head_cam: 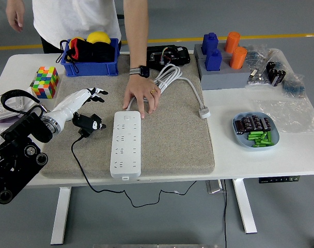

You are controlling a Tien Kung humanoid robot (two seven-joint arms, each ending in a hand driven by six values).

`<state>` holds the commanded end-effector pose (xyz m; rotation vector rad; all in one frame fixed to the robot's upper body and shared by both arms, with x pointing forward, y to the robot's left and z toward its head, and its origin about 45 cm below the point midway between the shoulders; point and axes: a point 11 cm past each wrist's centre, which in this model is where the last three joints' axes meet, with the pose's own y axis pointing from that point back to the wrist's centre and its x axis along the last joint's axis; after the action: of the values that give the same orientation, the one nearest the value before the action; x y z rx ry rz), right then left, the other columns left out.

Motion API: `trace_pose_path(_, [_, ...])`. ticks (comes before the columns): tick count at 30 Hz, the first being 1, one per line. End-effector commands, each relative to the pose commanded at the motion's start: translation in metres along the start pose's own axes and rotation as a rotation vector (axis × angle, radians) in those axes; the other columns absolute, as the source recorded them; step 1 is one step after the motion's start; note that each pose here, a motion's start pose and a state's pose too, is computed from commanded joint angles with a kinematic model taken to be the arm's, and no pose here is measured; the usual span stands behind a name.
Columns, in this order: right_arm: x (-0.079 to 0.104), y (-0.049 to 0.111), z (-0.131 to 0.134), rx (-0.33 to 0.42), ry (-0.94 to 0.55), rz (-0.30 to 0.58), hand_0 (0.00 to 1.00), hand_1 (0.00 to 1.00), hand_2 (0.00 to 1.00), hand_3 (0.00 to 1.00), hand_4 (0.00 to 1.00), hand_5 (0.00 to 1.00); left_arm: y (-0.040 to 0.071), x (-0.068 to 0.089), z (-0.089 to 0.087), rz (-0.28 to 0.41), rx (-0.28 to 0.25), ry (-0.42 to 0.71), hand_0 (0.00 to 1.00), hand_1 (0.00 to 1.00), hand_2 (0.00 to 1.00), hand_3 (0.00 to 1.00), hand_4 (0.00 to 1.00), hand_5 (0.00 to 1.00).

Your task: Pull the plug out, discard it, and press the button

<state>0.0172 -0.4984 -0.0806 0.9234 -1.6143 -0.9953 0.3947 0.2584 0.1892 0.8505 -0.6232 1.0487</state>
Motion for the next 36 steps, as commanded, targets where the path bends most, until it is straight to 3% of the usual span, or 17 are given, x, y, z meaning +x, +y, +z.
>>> trace_pose_path(2, [0.000,0.000,0.000,0.000,-0.002,-0.001,0.734,0.678,0.660,0.635,0.745,0.595,-0.004,-0.006,0.005,-0.024,-0.003,0.010,0.378,0.390,0.375,0.721,0.642,0.002])
trace_pose_path(3, [-0.001,0.000,0.000,-0.001,-0.003,-0.002,0.733,0.678,0.660,0.634,0.745,0.596,-0.007,-0.008,0.007,-0.031,-0.003,0.006,0.145,0.083,0.147,0.681,0.258,0.002])
trace_pose_path(8, [-0.004,0.000,0.003,-0.005,-0.004,-0.007,0.733,0.678,0.660,0.634,0.745,0.596,-0.017,-0.019,0.019,-0.083,0.016,-0.020,0.145,0.083,0.147,0.681,0.258,0.002])
trace_pose_path(9, [-0.004,0.000,0.003,-0.006,-0.004,-0.007,0.733,0.678,0.660,0.633,0.745,0.596,-0.019,-0.020,0.020,-0.092,0.023,-0.027,0.071,0.023,0.147,0.656,0.002,0.002])
trace_pose_path(18, [-0.002,0.000,0.005,-0.010,-0.001,-0.005,0.733,0.678,0.660,0.632,0.745,0.597,-0.028,-0.035,0.023,-0.177,0.121,-0.119,0.057,0.016,0.152,0.657,0.003,0.002])
trace_pose_path(36, [-0.005,0.000,0.006,-0.013,0.002,-0.011,0.733,0.678,0.660,0.632,0.744,0.597,-0.037,-0.043,0.025,-0.190,0.155,-0.157,0.063,0.010,0.157,0.682,0.040,0.002])
